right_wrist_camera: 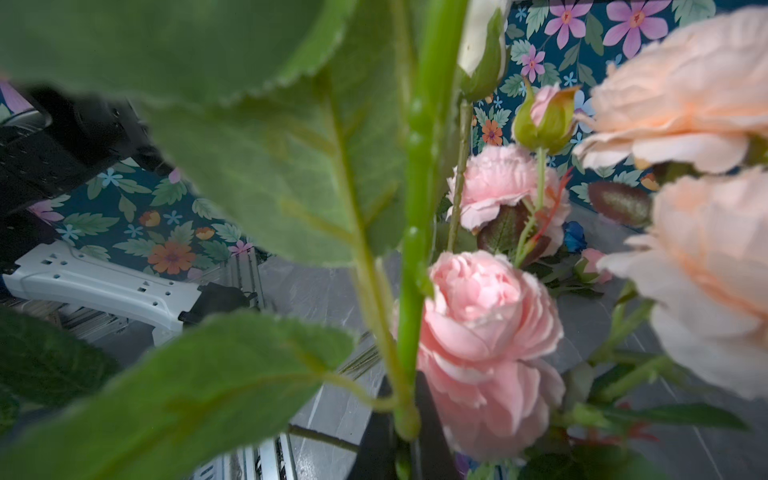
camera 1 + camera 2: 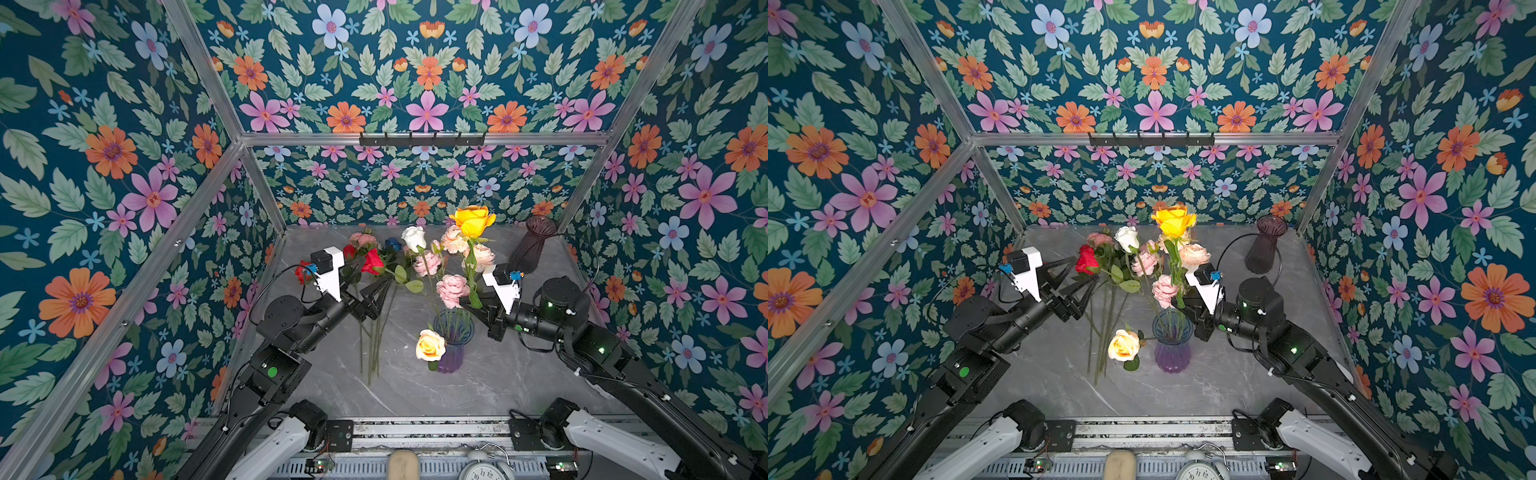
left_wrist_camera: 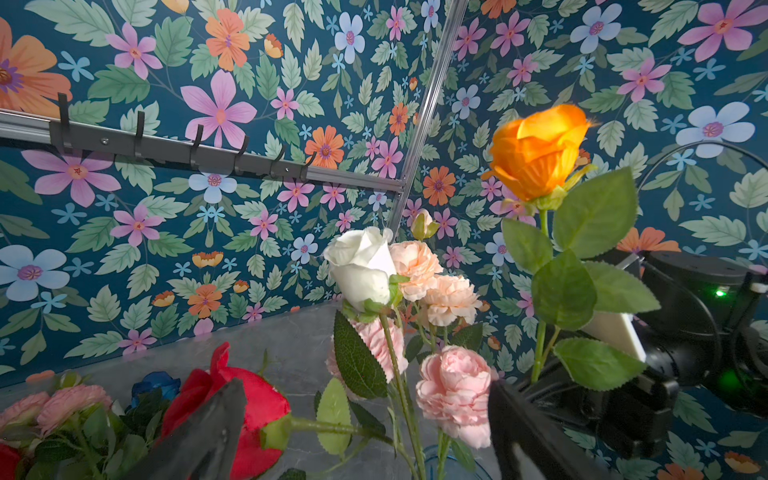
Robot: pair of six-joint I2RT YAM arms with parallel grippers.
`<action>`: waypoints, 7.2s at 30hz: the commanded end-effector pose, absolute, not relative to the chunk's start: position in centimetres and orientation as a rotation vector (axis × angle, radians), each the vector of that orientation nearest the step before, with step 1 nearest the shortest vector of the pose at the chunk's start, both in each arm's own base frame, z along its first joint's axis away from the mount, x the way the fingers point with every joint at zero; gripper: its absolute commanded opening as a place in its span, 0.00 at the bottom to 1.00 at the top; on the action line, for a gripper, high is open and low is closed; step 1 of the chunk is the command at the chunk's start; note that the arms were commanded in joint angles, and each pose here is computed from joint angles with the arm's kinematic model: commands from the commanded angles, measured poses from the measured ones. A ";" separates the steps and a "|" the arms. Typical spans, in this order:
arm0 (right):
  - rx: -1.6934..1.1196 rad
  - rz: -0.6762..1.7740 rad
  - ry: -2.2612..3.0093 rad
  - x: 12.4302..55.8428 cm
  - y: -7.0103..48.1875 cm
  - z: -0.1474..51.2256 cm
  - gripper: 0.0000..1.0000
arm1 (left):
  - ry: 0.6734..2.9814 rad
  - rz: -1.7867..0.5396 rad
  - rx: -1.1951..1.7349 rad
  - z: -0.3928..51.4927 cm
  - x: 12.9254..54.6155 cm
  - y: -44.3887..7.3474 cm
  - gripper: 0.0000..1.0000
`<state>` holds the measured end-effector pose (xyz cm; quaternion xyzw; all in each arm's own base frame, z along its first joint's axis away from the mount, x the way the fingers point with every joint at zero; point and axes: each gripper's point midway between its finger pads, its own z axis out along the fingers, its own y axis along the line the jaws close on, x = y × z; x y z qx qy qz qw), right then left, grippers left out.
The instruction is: Arrange the flowers into the vase
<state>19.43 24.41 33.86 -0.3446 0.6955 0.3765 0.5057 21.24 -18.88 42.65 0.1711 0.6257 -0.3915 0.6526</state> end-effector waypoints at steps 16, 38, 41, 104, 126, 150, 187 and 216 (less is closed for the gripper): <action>-0.846 0.899 1.603 17.4 23.0 32.2 0.75 | 1.463 -0.910 0.406 41.2 21.4 -19.5 0.92; -0.333 1.161 1.897 13.0 17.3 25.6 0.76 | 1.863 -1.228 0.298 22.6 19.8 -22.1 0.83; -0.307 1.187 1.977 13.4 18.0 22.3 0.76 | 1.885 -1.302 0.304 20.3 19.0 -23.4 0.83; -0.225 0.871 1.856 18.8 15.5 18.5 0.77 | 1.572 -0.877 0.768 12.5 25.5 -41.4 0.75; -0.198 0.846 1.767 17.5 13.7 22.5 0.77 | 1.702 -0.633 0.489 10.7 36.8 -45.3 0.80; -0.018 0.621 2.102 18.7 11.1 22.9 0.77 | 1.724 -0.668 0.242 11.5 50.1 -48.6 0.81; 0.394 0.827 2.041 29.6 6.6 29.9 0.78 | 1.760 -0.512 0.465 10.9 49.2 -51.3 0.89; 1.085 0.726 2.133 46.8 -11.2 27.5 0.41 | 1.749 -1.247 0.537 15.3 27.4 -40.6 0.90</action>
